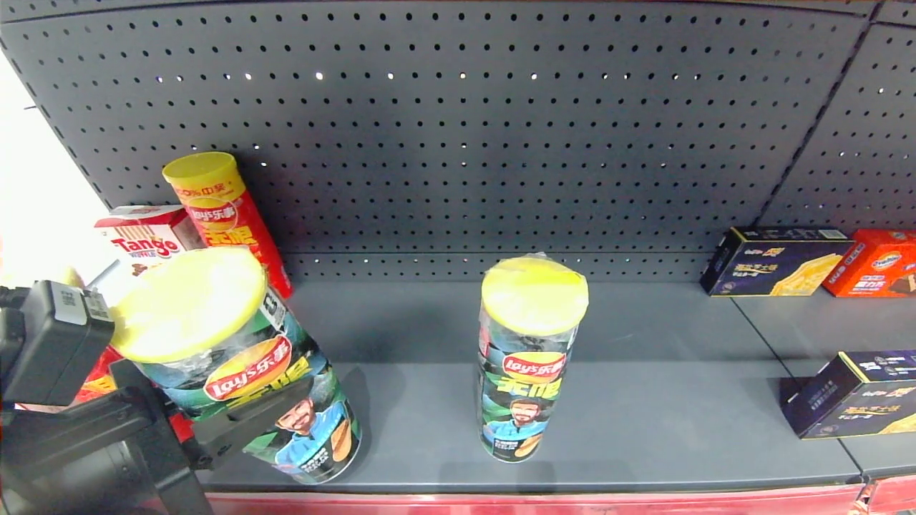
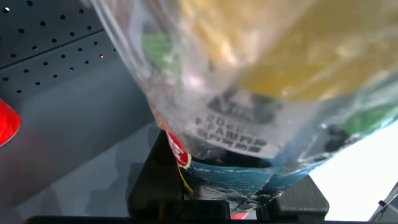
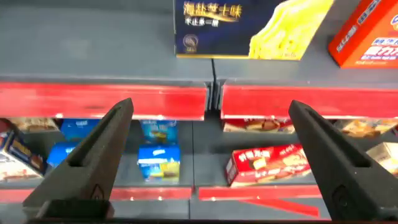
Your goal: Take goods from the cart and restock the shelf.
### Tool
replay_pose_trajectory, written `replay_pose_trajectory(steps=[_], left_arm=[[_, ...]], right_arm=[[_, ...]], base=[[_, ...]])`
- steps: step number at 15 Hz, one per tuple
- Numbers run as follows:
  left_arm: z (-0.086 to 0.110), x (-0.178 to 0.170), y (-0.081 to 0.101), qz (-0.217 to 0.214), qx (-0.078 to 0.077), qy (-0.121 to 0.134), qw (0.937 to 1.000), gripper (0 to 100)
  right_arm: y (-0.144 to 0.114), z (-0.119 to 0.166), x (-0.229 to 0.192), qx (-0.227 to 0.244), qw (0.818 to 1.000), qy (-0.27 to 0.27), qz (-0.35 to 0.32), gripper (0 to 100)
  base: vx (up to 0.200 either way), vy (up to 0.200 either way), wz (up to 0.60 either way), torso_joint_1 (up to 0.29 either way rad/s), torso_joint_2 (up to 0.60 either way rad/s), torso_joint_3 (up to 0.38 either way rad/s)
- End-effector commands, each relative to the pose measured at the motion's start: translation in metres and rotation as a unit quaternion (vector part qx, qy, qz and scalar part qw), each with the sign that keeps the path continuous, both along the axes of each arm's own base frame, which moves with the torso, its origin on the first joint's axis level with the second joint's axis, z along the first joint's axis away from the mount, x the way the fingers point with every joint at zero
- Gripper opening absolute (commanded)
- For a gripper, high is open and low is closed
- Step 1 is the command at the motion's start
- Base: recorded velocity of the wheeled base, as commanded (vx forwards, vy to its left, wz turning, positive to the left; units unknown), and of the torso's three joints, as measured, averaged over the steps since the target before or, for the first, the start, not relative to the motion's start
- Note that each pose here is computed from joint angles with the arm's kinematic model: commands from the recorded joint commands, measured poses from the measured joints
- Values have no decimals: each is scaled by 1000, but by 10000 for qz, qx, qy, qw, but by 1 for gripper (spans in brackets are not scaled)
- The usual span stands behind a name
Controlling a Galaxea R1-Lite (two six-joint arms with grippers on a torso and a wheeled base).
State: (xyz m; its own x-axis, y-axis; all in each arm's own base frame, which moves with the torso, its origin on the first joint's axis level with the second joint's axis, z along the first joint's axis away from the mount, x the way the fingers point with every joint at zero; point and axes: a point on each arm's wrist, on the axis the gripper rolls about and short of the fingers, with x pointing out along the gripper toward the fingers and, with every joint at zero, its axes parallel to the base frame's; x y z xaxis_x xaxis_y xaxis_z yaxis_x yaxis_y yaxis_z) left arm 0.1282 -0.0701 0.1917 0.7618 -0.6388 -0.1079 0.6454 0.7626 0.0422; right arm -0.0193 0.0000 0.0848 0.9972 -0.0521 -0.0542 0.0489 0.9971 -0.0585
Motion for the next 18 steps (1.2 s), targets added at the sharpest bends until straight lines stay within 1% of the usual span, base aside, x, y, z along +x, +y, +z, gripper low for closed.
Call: replay_pose_trajectory(steps=[1, 2, 4, 5, 6, 8, 11, 12, 13, 14, 16, 17, 18], left_arm=[[0, 0, 0, 0, 0, 6, 10000, 0], [0, 0, 0, -8, 5, 1, 10000, 0], [-1, -1, 0, -199, -15, 11, 9998, 0], [-1, -3, 1, -298, -32, 3, 9996, 0], [-1, -3, 0, -306, -30, 10, 9995, 0], [4, -1, 0, -275, -67, -74, 9996, 0], [19, 2, -2, -329, -172, -277, 9989, 0], [25, 6, -4, -327, -221, -331, 9987, 0], [36, 14, -8, -327, -270, -404, 9983, 0], [44, 24, -12, -303, -244, -349, 9986, 0], [59, 33, -18, -350, -80, -55, 9993, 0], [61, 38, -22, -442, 5, 113, 9990, 0], [62, 40, -26, -577, 25, 211, 9981, 0]], right_arm=[[2, -2, -6, 42, 9974, -385, 612, 100], [3, -3, -5, 43, 9964, -385, 750, 100], [2, -7, -4, 59, 9981, -325, 520, 100], [1, -9, -4, 188, 9989, -282, 332, 100], [1, -9, -4, 233, 9988, -283, 316, 100], [1, -9, -4, 233, 9989, -284, 308, 100], [1, -9, -4, 233, 9989, -284, 308, 100], [1, -9, -4, 233, 9989, -284, 308, 100], [1, -9, -4, 233, 9988, -283, 316, 100], [1, -9, -4, 233, 9989, -284, 308, 100], [1, -9, -4, 233, 9989, -284, 308, 100], [1, -9, -4, 233, 9989, -284, 308, 100], [1, -9, -4, 233, 9989, -284, 308, 100]], base=[[0, 0, 0, 0, 0, 0], [0, 0, 0, 0, 0, 0], [0, 0, 0, 0, 0, 0], [0, 0, 0, 0, 0, 0], [0, 0, 0, 0, 0, 0], [0, 0, 0, 0, 0, 0], [0, 0, 0, 0, 0, 0], [0, 0, 0, 0, 0, 0], [0, 0, 0, 0, 0, 0], [0, 0, 0, 0, 0, 0], [0, 0, 0, 0, 0, 0], [0, 0, 0, 0, 0, 0], [0, 0, 0, 0, 0, 0]])
